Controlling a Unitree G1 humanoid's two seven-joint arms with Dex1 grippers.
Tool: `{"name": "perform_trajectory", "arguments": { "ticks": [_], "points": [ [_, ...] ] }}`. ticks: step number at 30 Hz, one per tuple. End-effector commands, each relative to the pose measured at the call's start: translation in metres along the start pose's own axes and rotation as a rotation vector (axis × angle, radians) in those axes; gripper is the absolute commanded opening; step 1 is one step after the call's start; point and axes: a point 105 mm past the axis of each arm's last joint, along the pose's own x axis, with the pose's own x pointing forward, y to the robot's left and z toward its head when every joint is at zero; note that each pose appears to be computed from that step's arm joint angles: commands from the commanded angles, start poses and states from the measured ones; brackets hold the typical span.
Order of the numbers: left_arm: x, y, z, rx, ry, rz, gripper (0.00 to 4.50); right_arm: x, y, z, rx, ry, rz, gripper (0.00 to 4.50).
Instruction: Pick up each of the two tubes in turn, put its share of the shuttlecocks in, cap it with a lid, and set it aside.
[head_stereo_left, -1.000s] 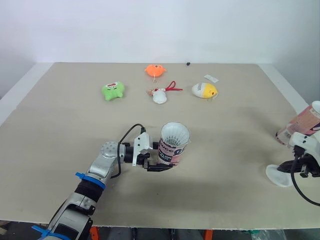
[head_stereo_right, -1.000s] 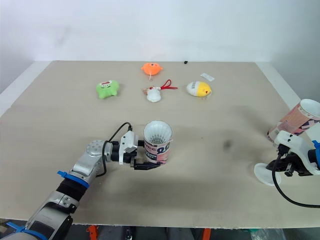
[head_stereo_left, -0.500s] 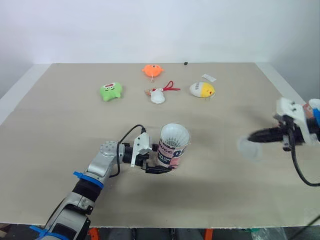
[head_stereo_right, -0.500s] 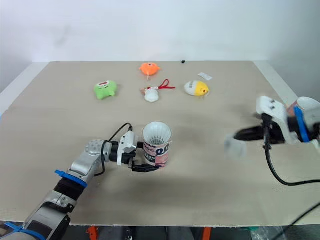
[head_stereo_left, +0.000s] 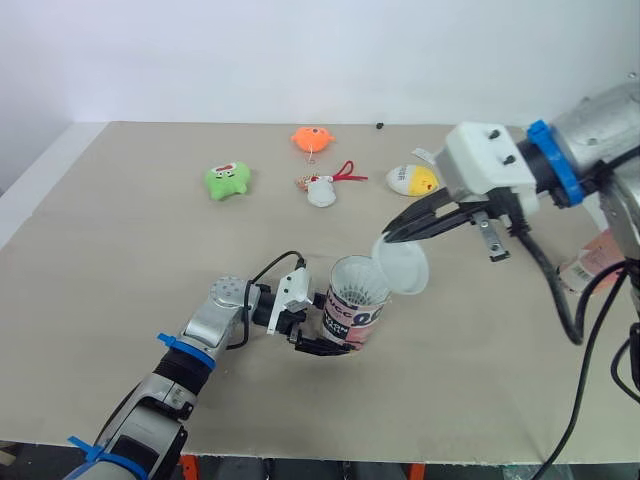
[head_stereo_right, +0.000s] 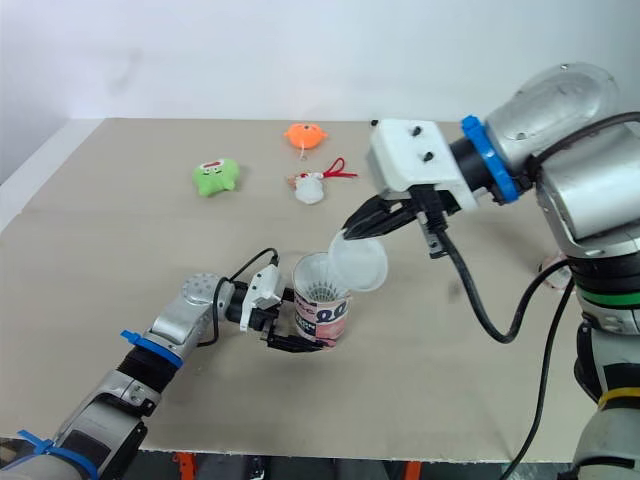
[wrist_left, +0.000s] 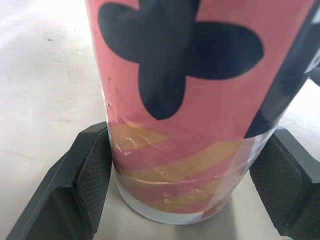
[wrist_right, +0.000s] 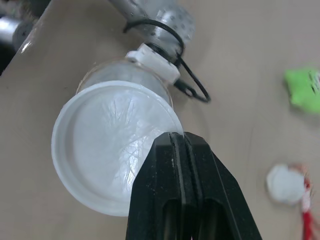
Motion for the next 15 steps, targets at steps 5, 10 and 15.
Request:
{"name": "perform_trajectory", "arguments": {
  "ticks": [5,10,15],
  "points": [
    [0.002,0.000,-0.015,0.018,0.060,0.008,3.86,0.017,-0.006,0.006,-0.156,0.059,0.093,0.11],
    [0.003,0.002,-0.015,0.026,0.054,0.018,3.86,0.026,-0.006,0.009,-0.207,0.067,0.121,0.11],
    [0.003,0.003,-0.015,0.023,0.046,0.024,3.86,0.031,-0.005,0.007,-0.231,0.085,0.135,0.11]
  ]
}}
